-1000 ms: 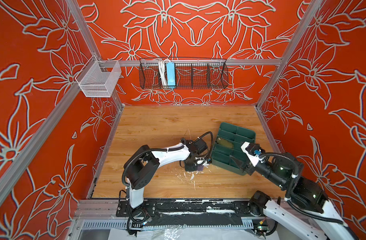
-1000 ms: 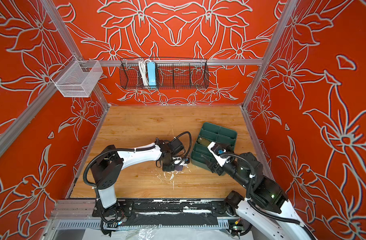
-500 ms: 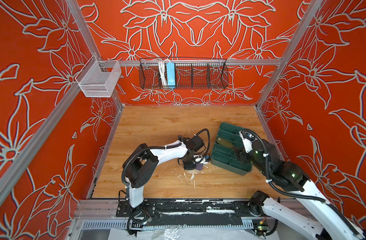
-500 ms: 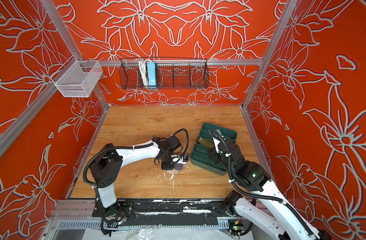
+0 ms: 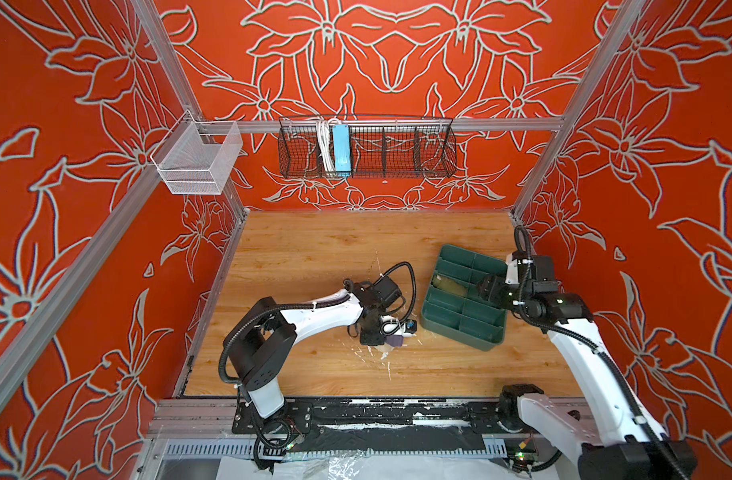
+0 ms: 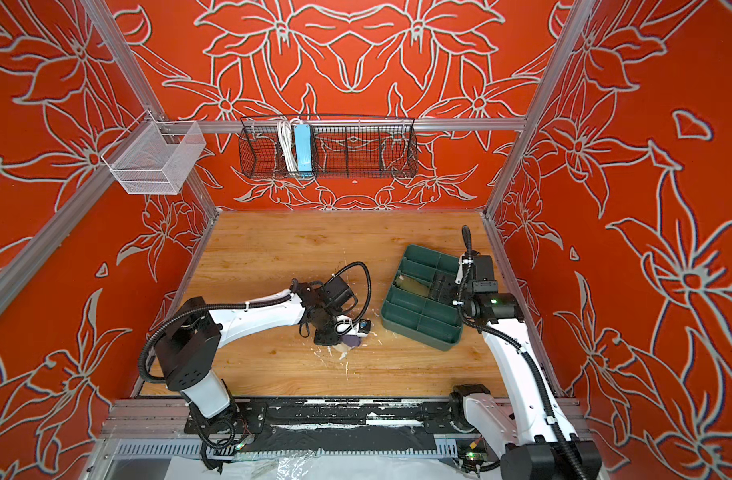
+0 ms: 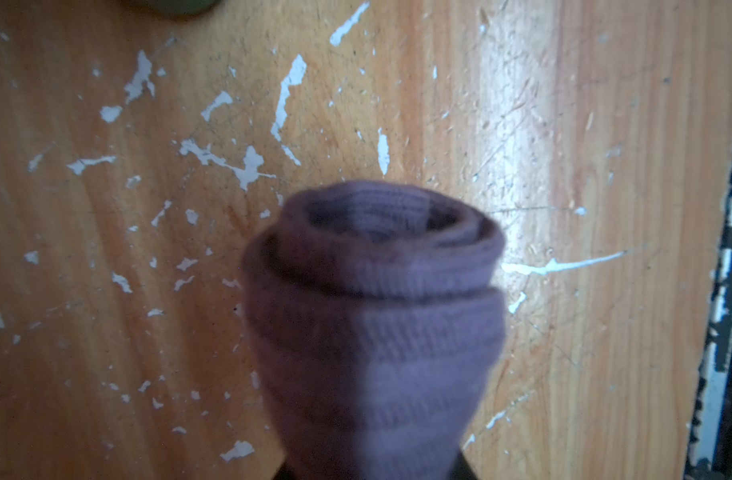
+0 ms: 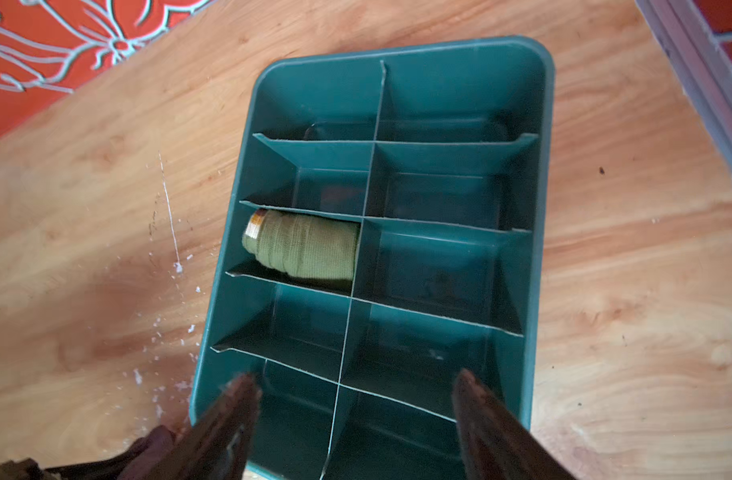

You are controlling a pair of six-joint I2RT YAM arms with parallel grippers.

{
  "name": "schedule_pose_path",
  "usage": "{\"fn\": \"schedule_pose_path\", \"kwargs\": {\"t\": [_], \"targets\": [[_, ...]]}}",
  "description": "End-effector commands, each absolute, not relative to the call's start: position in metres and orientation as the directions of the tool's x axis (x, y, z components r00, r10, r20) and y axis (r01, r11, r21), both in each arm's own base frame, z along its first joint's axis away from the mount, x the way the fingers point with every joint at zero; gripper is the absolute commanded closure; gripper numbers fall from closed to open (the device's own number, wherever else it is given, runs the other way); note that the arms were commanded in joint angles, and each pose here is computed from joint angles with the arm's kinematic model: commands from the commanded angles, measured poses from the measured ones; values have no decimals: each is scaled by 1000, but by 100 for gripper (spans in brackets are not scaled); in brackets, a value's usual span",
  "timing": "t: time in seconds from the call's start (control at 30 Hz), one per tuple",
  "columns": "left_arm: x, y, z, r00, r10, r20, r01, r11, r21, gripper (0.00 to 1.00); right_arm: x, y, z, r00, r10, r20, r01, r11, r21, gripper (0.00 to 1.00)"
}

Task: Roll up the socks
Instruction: 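Carry the rolled sock over the green tray while the right gripper grips the tray edge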

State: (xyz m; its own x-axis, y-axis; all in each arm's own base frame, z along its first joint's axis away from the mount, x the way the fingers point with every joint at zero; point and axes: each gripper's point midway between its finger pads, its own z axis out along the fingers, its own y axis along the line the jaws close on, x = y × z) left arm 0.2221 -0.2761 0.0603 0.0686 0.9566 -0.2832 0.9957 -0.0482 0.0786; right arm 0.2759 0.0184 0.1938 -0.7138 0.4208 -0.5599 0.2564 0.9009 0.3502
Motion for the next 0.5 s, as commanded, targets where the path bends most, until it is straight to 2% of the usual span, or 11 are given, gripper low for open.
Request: {"fn": "schedule_pose_path", "kwargs": {"t": [0.0, 0.2, 0.37, 0.47], "targets": [[225, -283, 89, 152, 934, -324, 982, -107, 152, 100, 277, 9, 207, -661, 501, -558, 296, 858, 420, 23], [246, -300, 145, 214, 890, -402, 948, -90, 306, 100, 273, -48, 183, -571, 560, -600, 516, 813, 268, 28], [257, -326, 198, 269, 813, -516, 921, -62, 384, 100, 278, -58, 178, -595, 525, -608, 528, 826, 196, 31], [263, -337, 211, 327, 783, -528, 900, -89, 426, 100, 282, -57, 170, -621, 522, -585, 522, 832, 189, 31]]}}
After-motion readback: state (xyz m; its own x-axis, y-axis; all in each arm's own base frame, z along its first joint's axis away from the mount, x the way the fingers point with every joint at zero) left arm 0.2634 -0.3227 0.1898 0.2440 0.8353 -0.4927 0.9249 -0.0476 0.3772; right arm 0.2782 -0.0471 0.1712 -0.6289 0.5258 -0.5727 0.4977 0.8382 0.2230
